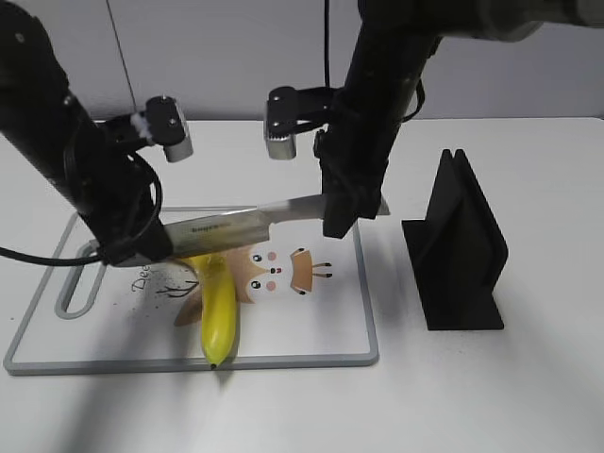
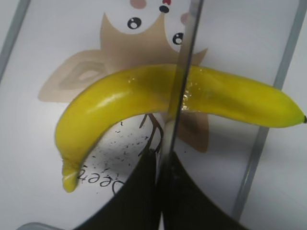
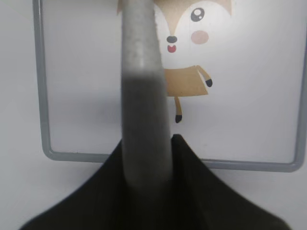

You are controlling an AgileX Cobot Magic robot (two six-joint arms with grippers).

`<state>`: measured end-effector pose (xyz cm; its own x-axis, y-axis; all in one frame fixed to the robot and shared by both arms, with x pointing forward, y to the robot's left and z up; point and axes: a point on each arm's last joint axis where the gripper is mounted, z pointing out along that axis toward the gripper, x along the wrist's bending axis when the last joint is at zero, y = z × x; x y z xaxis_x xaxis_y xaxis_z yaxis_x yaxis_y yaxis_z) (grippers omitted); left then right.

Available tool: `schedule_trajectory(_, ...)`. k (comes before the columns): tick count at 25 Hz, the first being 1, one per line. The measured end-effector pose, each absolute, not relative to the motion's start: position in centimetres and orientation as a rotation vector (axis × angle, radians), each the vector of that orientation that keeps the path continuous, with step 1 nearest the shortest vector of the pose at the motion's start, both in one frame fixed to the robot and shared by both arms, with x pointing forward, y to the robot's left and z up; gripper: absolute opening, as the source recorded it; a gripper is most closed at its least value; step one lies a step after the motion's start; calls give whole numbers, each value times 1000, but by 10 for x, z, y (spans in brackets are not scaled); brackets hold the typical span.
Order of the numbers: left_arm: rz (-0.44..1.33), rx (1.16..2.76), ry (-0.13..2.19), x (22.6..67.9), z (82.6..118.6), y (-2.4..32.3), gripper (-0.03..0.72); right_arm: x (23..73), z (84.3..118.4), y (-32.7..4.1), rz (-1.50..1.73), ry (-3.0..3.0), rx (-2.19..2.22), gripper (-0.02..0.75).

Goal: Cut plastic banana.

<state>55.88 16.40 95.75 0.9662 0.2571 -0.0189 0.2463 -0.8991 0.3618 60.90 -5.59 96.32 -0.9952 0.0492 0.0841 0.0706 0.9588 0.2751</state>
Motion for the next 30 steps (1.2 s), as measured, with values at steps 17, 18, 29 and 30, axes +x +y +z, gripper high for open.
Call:
schedule_trajectory(17, 37, 2721, 488, 557, 920, 167, 3, 620, 918, -49, -402, -3007, -191, 239)
schedule_trajectory(18, 36, 2720, 489, 557, 920, 167, 3, 620, 918, -49, -402, -3006, -194, 239)
schedule_trajectory(29, 82, 2716, 473, 555, 929, 168, 3, 619, 926, -50, -377, -3025, -254, 248)
schedule_trajectory(30, 95, 2714, 471, 554, 931, 168, 3, 618, 928, -51, -375, -3030, -269, 251)
